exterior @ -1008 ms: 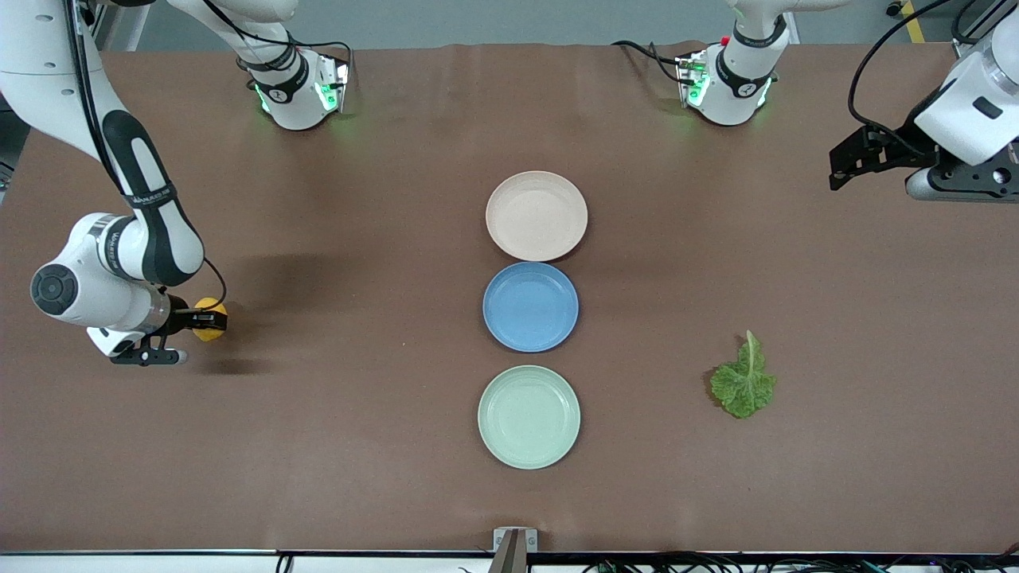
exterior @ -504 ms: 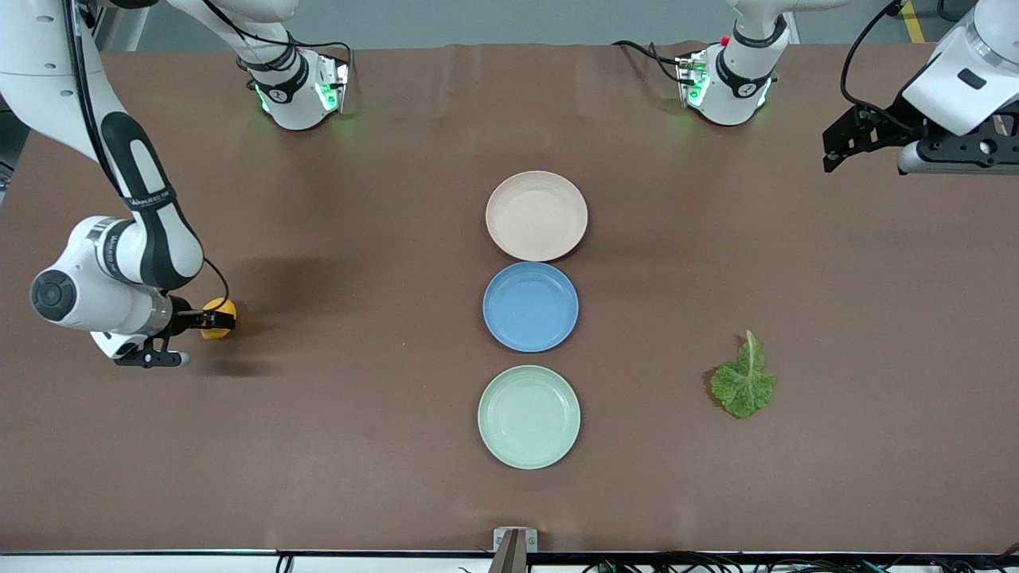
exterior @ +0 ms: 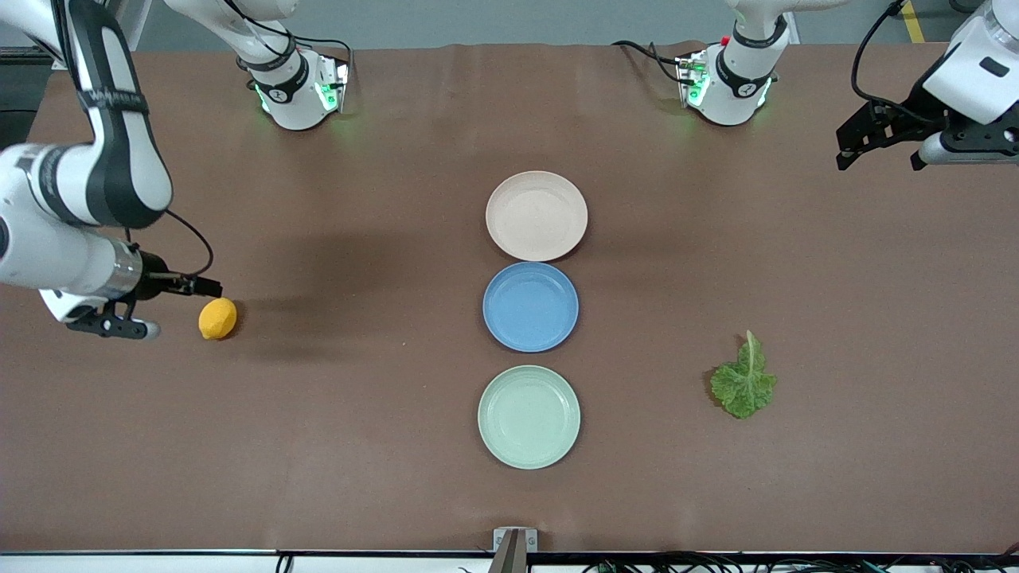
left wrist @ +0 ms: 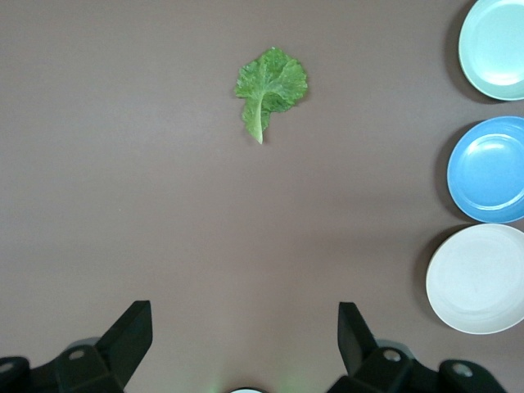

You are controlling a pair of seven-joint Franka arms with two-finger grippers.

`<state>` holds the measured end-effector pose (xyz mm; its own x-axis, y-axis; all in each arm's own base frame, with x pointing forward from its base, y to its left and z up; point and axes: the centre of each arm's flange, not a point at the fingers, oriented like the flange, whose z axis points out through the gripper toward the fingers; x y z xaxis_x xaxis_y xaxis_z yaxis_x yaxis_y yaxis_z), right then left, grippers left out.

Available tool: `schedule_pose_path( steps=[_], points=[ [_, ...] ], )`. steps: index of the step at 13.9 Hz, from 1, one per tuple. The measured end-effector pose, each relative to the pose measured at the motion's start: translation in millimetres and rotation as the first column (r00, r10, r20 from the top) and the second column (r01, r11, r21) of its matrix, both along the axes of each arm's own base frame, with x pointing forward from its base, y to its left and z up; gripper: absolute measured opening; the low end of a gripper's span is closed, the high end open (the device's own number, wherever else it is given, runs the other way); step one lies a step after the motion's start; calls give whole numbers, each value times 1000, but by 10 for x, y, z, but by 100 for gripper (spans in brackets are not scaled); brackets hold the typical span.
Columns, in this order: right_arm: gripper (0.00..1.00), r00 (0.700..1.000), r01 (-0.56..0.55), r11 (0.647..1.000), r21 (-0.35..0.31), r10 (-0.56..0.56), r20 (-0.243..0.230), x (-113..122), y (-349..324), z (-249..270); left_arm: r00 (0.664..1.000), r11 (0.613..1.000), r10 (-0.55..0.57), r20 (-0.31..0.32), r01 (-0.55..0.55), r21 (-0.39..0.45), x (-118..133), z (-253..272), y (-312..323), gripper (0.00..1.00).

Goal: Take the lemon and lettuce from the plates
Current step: 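Open the right gripper and raise it away from the lemon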

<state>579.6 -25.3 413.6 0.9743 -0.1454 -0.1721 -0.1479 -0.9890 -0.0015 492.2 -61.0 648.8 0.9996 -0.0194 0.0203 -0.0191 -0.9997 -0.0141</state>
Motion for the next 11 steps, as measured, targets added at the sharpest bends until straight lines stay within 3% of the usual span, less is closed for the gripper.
schedule_pose_path(
  steps=[3, 7, 11],
  points=[
    [100, 1000, 0, 1000, -1, 0, 1, -191, 6, 567, 1000, 1000, 0, 5, 0, 0, 10, 1, -3, 100],
    [100, 1000, -2, 1000, -1, 2, 4, -264, 11, 1292, 1000, 1000, -3, 5, 3, -1, 28, -19, -16, 100],
    [100, 995, -10, 1000, -7, 11, 96, -334, 57, 1897, 1000, 1000, -9, -1, 9, -1, 60, -66, -45, 100]
  ],
)
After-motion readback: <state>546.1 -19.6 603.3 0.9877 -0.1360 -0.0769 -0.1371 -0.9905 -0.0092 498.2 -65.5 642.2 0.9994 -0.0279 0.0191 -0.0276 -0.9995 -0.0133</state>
